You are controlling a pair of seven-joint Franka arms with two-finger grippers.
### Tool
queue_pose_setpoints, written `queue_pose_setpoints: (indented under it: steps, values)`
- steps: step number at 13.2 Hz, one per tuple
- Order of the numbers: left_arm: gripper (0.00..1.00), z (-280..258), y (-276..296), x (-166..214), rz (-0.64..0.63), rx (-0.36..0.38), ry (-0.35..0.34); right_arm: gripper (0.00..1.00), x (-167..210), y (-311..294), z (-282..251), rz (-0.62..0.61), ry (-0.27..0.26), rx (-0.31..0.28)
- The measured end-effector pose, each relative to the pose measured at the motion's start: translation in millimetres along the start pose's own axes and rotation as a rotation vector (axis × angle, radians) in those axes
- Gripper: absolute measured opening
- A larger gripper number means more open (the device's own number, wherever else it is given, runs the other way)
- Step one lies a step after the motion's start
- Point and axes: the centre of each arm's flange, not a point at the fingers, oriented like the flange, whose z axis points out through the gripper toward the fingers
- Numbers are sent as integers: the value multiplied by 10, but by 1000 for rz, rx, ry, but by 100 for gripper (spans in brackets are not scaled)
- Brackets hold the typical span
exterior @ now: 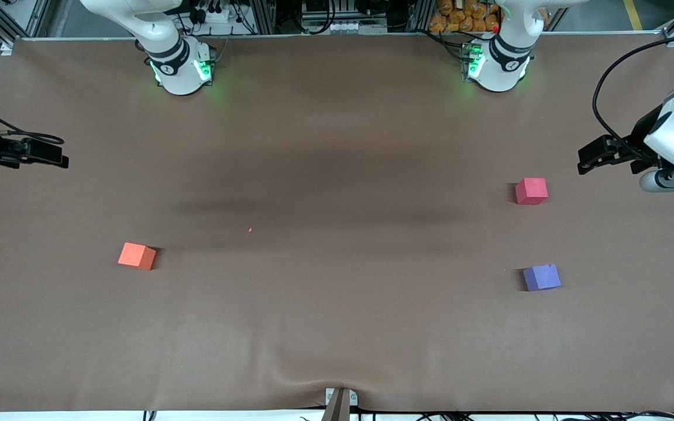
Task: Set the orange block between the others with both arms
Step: 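Reach the right gripper down to the orange block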
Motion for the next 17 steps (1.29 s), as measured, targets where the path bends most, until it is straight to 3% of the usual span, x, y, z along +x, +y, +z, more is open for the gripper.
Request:
queue_pose_setpoints:
  steps: [6, 12, 15, 17]
  values:
    - [100, 1, -12, 1, -2, 0, 0, 100, -224, 98, -242, 7, 47, 16]
    - [100, 1, -25, 3, -4, 0, 0, 100, -230, 122, -180, 12, 34, 2]
    - [100, 0, -24, 3, -4, 0, 0, 100, -129, 79, -130, 4, 61, -14]
    - [100, -4, -22, 3, -4, 0, 1, 100, 110, -35, 122, -14, 52, -21]
